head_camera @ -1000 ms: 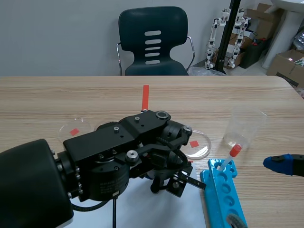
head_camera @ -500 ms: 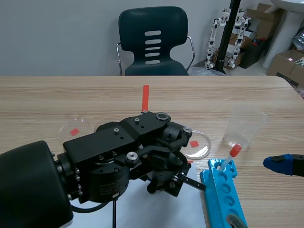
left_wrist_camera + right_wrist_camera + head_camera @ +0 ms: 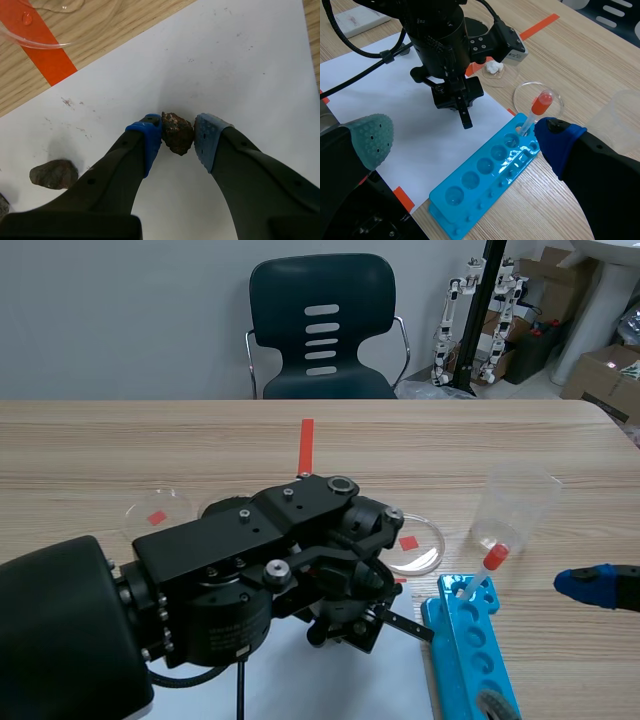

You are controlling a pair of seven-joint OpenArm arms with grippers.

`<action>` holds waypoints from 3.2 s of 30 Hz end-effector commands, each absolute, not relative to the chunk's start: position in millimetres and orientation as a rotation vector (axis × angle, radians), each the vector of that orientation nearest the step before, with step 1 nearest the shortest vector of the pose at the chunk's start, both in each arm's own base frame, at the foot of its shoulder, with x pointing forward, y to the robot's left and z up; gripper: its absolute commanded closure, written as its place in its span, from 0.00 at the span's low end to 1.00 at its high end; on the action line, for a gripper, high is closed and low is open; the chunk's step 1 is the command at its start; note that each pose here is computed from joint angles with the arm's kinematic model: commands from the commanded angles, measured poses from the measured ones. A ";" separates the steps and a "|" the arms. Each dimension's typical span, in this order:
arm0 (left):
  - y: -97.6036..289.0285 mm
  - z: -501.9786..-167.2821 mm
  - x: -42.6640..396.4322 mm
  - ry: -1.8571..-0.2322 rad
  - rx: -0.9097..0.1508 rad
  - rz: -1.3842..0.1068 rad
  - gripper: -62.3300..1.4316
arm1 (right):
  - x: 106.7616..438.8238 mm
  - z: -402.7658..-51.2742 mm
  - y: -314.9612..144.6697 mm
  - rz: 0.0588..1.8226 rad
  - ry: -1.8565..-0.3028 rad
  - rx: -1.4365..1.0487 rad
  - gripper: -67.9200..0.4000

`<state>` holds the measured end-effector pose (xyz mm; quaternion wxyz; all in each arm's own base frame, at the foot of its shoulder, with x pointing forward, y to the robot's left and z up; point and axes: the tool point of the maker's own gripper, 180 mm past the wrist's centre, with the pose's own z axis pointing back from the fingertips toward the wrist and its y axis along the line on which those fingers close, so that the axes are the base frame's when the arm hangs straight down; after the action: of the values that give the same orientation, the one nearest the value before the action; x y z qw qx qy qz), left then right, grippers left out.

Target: Pick up the right mineral with the left hand

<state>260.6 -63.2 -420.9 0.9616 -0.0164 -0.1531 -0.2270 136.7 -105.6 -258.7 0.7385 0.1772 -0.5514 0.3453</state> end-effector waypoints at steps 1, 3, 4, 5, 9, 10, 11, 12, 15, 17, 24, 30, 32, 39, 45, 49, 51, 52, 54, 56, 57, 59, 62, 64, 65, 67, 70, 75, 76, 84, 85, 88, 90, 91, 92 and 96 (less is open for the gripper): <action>-64.4 -415.3 264.1 -0.328 -0.038 -0.463 0.74 | 139.5 -253.7 -104.0 0.752 -1.233 0.396 0.14; -61.4 -415.1 265.0 -0.331 -0.035 -0.461 0.74 | 139.5 -253.7 -104.0 0.752 -1.233 0.396 0.14; -60.1 -414.4 266.1 -0.334 -0.035 -0.458 0.74 | 139.5 -253.7 -104.0 0.752 -1.233 0.396 0.14; -58.8 -413.3 267.1 -0.338 -0.035 -0.453 0.74 | 139.5 -253.7 -104.0 0.752 -1.233 0.396 0.14; -57.7 -406.1 270.4 -0.361 -0.056 -0.435 0.74 | 139.5 -253.6 -104.0 0.752 -1.234 0.396 0.14; -57.8 -403.7 271.0 -0.368 -0.063 -0.432 0.74 | 139.5 -253.7 -104.0 0.752 -1.233 0.396 0.14; -57.9 -401.0 271.6 -0.376 -0.070 -0.429 0.74 | 139.5 -253.7 -104.0 0.752 -1.233 0.396 0.14; -57.8 -398.3 272.2 -0.384 -0.076 -0.428 0.74 | 139.5 -253.7 -104.0 0.752 -1.233 0.396 0.14; -54.4 -390.1 274.8 -0.414 -0.091 -0.421 0.74 | 139.5 -253.7 -104.0 0.752 -1.233 0.396 0.14; -51.3 -384.0 277.5 -0.450 -0.106 -0.412 0.74 | 139.5 -253.7 -104.0 0.752 -1.233 0.396 0.14; -30.8 -359.5 287.2 -0.605 -0.147 -0.369 0.74 | 139.5 -253.7 -104.0 0.752 -1.233 0.396 0.14; 5.2 -331.3 296.4 -0.747 -0.159 -0.285 0.74 | 139.5 -253.7 -104.0 0.752 -1.233 0.396 0.14; 20.9 -321.7 298.6 -0.801 -0.152 -0.255 0.74 | 139.5 -253.7 -104.0 0.752 -1.233 0.396 0.14; 67.9 -289.4 291.3 -0.968 -0.127 -0.238 0.74 | 139.5 -253.7 -104.0 0.752 -1.233 0.396 0.14; 83.5 -259.7 266.7 -1.105 -0.168 -0.307 0.74 | 139.5 -253.7 -104.0 0.752 -1.233 0.396 0.14; 90.0 -242.4 246.3 -1.178 -0.198 -0.343 0.74 | 139.5 -253.7 -104.0 0.752 -1.233 0.396 0.14; 90.3 -234.1 236.2 -1.209 -0.222 -0.363 0.74 | 139.5 -253.7 -104.0 0.752 -1.233 0.396 0.14; 90.7 -230.1 231.7 -1.223 -0.234 -0.371 0.74 | 139.5 -253.7 -104.0 0.752 -1.233 0.396 0.14; 93.9 -224.0 224.1 -1.247 -0.247 -0.378 0.74 | 139.5 -253.7 -104.0 0.752 -1.233 0.396 0.14; 98.2 -220.2 217.4 -1.258 -0.249 -0.381 0.74 | 139.5 -253.7 -104.0 0.752 -1.233 0.396 0.14; 100.5 -218.6 214.5 -1.264 -0.249 -0.382 0.74 | 139.5 -253.7 -104.0 0.752 -1.233 0.396 0.14; 103.7 -216.2 208.2 -1.274 -0.255 -0.389 0.74 | 139.5 -253.7 -104.0 0.752 -1.233 0.396 0.14; 107.2 -214.2 199.2 -1.284 -0.269 -0.396 0.74 | 139.5 -253.7 -104.0 0.752 -1.233 0.396 0.14; 110.7 -214.2 196.0 -1.283 -0.272 -0.383 0.74 | 139.5 -253.7 -104.0 0.752 -1.233 0.396 0.14; 111.3 -214.5 195.1 -1.281 -0.274 -0.378 0.74 | 139.5 -253.7 -104.0 0.752 -1.233 0.396 0.14; 111.4 -214.1 194.9 -1.283 -0.274 -0.378 0.74 | 139.5 -253.7 -104.0 0.752 -1.233 0.396 0.14; 110.8 -212.2 195.2 -1.293 -0.278 -0.379 0.74 | 139.5 -253.7 -104.0 0.752 -1.233 0.396 0.14; 110.8 -212.2 195.2 -1.293 -0.278 -0.379 0.74 | 139.5 -253.7 -104.0 0.752 -1.233 0.396 0.14; 110.9 -212.2 195.3 -1.293 -0.278 -0.379 0.74 | 139.5 -253.7 -104.0 0.752 -1.233 0.396 0.14; 110.9 -212.2 195.3 -1.294 -0.277 -0.379 0.74 | 139.5 -253.7 -104.0 0.752 -1.233 0.396 0.14; 110.9 -212.0 195.4 -1.295 -0.278 -0.379 0.74 | 139.5 -253.7 -104.0 0.752 -1.233 0.396 0.14; 110.9 -211.6 195.4 -1.297 -0.278 -0.379 0.74 | 139.5 -253.7 -104.0 0.752 -1.233 0.396 0.14; 110.9 -211.6 195.4 -1.297 -0.278 -0.379 0.74 | 139.5 -253.7 -104.0 0.752 -1.233 0.396 0.14; 110.8 -211.5 195.5 -1.297 -0.278 -0.379 0.74 | 139.5 -253.7 -104.0 0.752 -1.233 0.396 0.14; 110.8 -211.5 195.5 -1.297 -0.278 -0.379 0.74 | 139.5 -253.7 -104.0 0.752 -1.233 0.396 0.14; 110.9 -211.6 195.5 -1.297 -0.278 -0.378 0.74 | 139.5 -253.7 -104.0 0.752 -1.233 0.396 0.14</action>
<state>193.4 115.5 -221.4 0.7831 -0.1203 -0.5832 -0.1796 136.7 -105.6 -258.7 0.7385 0.1772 -0.5514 0.3453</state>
